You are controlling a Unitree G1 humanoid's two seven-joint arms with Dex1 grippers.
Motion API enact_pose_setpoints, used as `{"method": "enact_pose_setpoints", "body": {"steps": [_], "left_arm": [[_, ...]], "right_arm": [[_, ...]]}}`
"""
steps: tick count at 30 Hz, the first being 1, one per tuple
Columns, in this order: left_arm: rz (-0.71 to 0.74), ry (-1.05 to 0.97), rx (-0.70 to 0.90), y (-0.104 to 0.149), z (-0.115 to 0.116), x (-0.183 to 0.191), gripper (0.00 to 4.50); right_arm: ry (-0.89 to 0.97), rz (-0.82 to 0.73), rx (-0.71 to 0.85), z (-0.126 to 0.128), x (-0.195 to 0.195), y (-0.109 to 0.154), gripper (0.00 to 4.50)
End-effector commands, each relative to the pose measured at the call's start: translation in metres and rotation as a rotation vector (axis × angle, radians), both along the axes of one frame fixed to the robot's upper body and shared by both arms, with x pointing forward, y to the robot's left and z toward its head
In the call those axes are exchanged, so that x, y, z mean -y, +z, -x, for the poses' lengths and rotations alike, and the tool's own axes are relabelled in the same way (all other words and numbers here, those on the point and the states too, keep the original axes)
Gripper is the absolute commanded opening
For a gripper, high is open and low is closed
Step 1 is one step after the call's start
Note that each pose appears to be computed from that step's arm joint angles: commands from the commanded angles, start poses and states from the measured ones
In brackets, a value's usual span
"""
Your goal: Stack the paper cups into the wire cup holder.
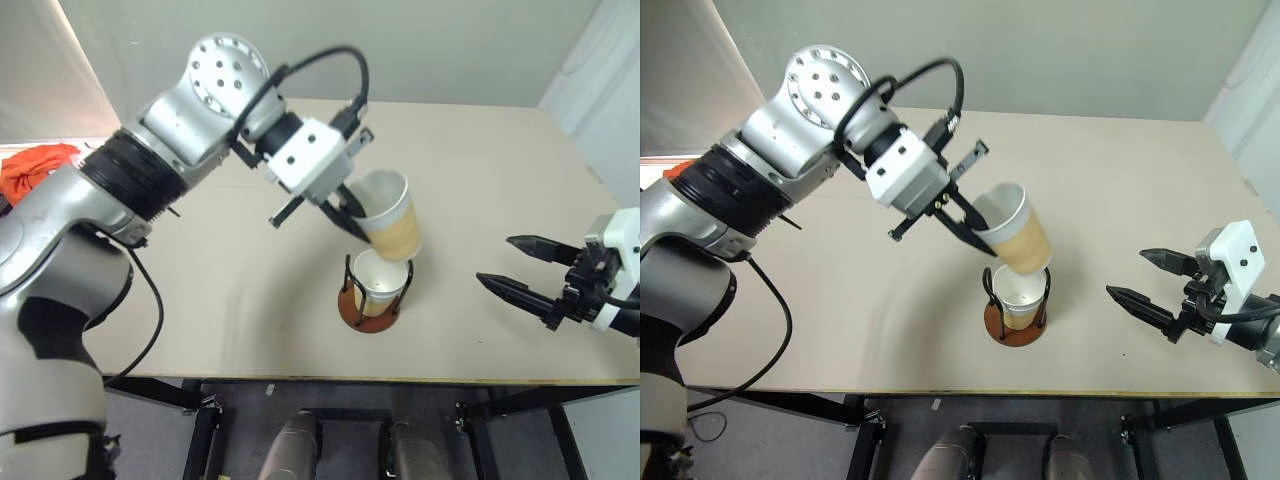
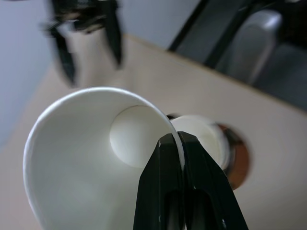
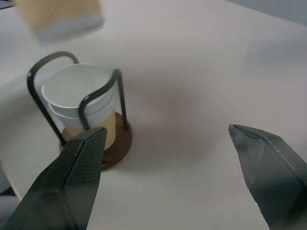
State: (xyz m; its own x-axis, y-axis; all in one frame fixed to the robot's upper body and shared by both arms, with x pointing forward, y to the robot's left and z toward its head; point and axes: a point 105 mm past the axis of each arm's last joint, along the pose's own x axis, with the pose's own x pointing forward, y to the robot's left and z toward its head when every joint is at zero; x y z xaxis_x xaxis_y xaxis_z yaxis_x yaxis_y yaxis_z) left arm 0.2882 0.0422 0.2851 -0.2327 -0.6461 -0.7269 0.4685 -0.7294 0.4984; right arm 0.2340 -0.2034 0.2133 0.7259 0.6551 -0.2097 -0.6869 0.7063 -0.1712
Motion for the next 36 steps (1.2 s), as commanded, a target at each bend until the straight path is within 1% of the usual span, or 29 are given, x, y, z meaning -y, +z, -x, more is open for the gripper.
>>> {"method": "enact_pose_setpoints", "body": {"steps": [1, 6, 12, 15, 20, 23, 26, 28, 31, 33, 36], "left_arm": [[-0.032, -0.043, 0.061, 0.009, 0.001, -0.001, 0.03], [-0.060, -0.066, 0.106, -0.001, -0.007, 0.006, 0.03], [-0.094, -0.084, 0.101, -0.009, -0.006, 0.005, 0.03], [-0.123, -0.065, 0.100, -0.013, -0.009, 0.001, 0.62], [-0.143, -0.047, 0.102, -0.017, -0.012, -0.003, 2.35], [-0.106, -0.040, 0.130, -0.013, -0.018, 0.002, 3.34], [-0.020, 0.024, 0.130, -0.001, -0.030, 0.009, 3.34], [0.040, 0.092, 0.103, 0.009, -0.036, 0.005, 3.34], [0.100, 0.230, 0.008, 0.013, -0.043, -0.022, 3.34], [0.120, 0.337, -0.070, 0.008, -0.045, -0.049, 3.34], [0.162, 0.489, -0.210, -0.002, -0.039, -0.089, 3.34]], "right_arm": [[-0.013, 0.010, 0.064, 0.005, 0.001, 0.012, 4.32], [-0.031, 0.011, 0.066, 0.008, 0.002, 0.011, 4.32], [-0.040, 0.011, 0.066, 0.009, 0.001, 0.010, 4.32], [-0.043, 0.011, 0.068, 0.009, 0.001, 0.010, 4.32], [-0.041, 0.011, 0.068, 0.007, 0.000, 0.010, 4.32], [-0.031, 0.007, 0.068, 0.006, -0.001, 0.010, 4.32], [-0.006, 0.000, 0.064, 0.003, -0.004, 0.011, 4.32], [0.020, -0.003, 0.059, -0.001, -0.006, 0.010, 4.32], [0.086, -0.004, 0.048, -0.010, -0.010, 0.010, 4.32], [0.150, -0.004, 0.033, -0.015, -0.012, 0.011, 4.32], [0.248, -0.016, 0.008, -0.022, -0.010, 0.016, 4.32]]}}
